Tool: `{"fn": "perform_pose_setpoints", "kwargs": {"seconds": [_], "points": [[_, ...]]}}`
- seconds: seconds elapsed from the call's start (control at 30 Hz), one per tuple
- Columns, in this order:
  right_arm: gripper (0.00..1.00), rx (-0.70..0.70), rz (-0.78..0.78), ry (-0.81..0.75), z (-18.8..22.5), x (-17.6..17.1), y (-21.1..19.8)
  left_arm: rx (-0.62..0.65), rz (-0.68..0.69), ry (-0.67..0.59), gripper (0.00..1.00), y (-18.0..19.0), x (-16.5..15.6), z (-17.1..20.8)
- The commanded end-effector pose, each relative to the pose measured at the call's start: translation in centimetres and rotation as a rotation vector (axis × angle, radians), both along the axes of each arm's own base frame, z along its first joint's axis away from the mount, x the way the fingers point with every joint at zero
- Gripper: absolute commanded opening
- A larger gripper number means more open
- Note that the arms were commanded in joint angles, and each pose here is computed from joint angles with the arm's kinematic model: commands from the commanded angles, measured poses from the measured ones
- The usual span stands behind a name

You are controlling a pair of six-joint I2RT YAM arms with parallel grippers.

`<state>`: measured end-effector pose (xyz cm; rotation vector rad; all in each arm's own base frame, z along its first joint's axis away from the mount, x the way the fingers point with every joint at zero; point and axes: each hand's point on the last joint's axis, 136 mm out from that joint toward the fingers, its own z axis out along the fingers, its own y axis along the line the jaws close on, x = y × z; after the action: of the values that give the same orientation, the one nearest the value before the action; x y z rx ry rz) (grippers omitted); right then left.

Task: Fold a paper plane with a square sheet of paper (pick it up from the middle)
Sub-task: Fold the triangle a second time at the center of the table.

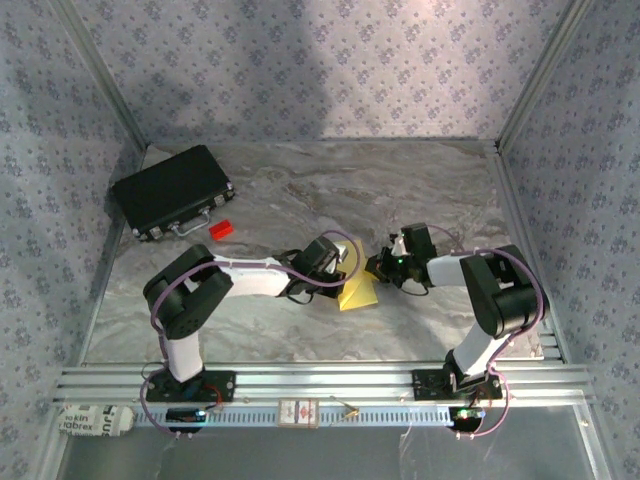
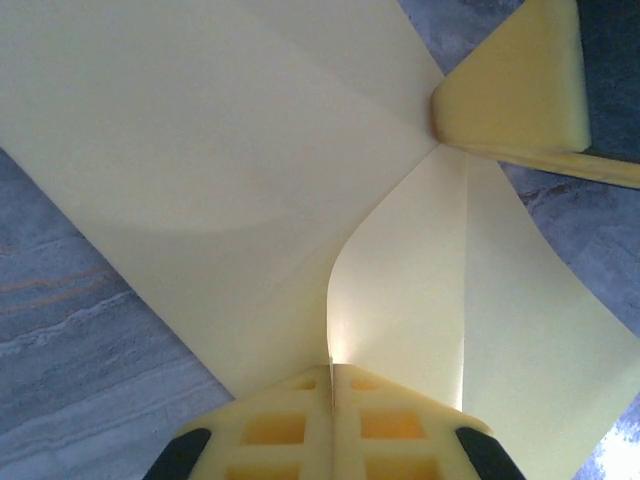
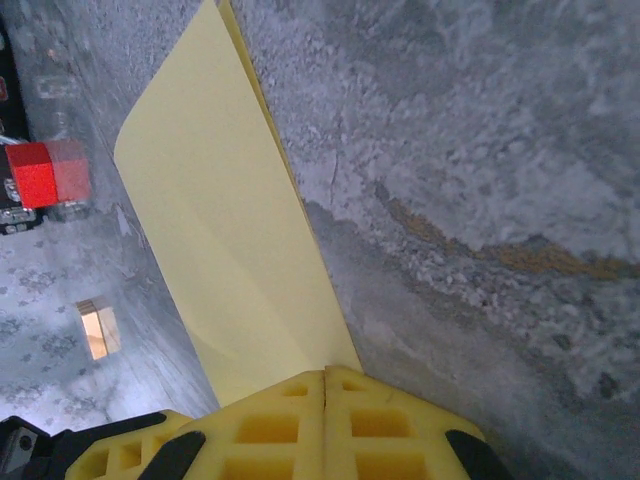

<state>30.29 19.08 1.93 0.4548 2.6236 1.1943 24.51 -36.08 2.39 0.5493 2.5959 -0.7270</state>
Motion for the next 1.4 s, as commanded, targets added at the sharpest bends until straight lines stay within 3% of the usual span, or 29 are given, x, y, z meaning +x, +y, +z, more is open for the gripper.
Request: {"fn": "perform_pose_setpoints", "kwargs": {"seconds": [0.0, 0.2, 0.5, 0.87, 1.07, 1.23, 1.3, 1.37], "points": [[0.00, -0.016, -0.051, 0.033, -0.8, -0.2, -1.2, 0.084, -0.012, 0.058, 0.00, 1.8, -1.1, -2.4], [0.00, 0.006, 0.014, -0.050, 2.9, 0.3, 0.1, 0.080, -0.008, 0.056, 0.00, 1.7, -1.0, -2.3], [0.00, 0.048, 0.111, -0.046, 3.2, -1.7, 2.5, 0.076, -0.010, 0.058, 0.00, 1.6, -0.9, -2.3], [0.00, 0.029, 0.142, 0.032, -0.2, -3.7, 3.1, 0.074, -0.011, 0.063, 0.00, 1.6, -1.0, -2.3], [0.00, -0.038, 0.109, 0.088, -2.8, -4.9, 1.5, 0.068, -0.007, 0.059, 0.01, 1.6, -0.9, -2.0], [0.00, -0.039, 0.093, 0.092, -3.0, -4.9, 1.3, 0.022, -0.013, 0.042, 0.11, 1.0, -0.7, -0.2], [0.00, -0.043, 0.080, 0.093, -3.1, -4.9, 1.2, -0.004, 0.002, 0.028, 0.22, 0.8, -0.4, 1.1], [0.00, -0.049, 0.067, 0.094, -3.1, -4.8, 1.0, -0.025, 0.038, 0.019, 0.27, 1.0, 0.2, 2.4]]}}
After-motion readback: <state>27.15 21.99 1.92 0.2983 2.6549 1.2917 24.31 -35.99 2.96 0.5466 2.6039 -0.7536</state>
